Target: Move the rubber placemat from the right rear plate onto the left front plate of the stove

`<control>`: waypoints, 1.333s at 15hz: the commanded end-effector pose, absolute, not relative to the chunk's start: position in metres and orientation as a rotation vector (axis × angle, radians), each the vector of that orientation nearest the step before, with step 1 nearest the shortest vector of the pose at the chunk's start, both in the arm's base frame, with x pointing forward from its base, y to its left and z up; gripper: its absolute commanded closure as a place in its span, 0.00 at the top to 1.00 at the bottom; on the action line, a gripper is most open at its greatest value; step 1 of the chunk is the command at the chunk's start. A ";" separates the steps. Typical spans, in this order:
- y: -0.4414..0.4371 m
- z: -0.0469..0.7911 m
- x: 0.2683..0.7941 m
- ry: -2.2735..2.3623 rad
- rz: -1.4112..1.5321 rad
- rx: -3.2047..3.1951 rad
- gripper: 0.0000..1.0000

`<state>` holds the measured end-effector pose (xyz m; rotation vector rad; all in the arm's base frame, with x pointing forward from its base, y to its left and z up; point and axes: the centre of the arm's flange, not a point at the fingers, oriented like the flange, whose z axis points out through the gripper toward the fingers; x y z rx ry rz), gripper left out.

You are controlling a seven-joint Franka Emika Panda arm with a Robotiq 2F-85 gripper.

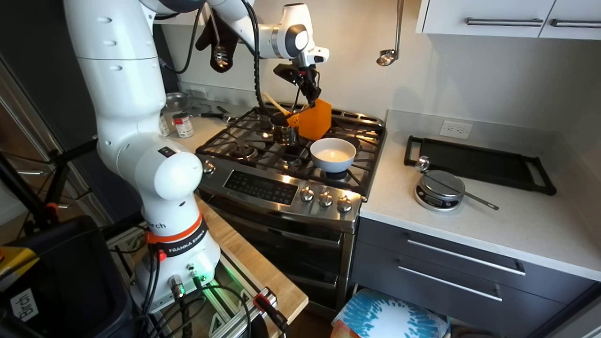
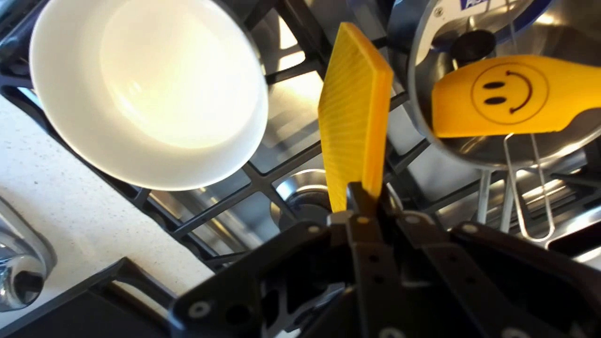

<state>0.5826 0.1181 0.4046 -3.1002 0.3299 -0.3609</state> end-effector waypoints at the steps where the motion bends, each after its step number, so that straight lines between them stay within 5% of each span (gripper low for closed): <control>1: 0.132 0.403 0.562 0.295 -0.248 -3.071 0.01; 13: 0.221 0.433 0.541 0.533 0.088 -3.076 0.01; 20: 0.226 0.433 0.545 0.472 0.046 -3.078 0.01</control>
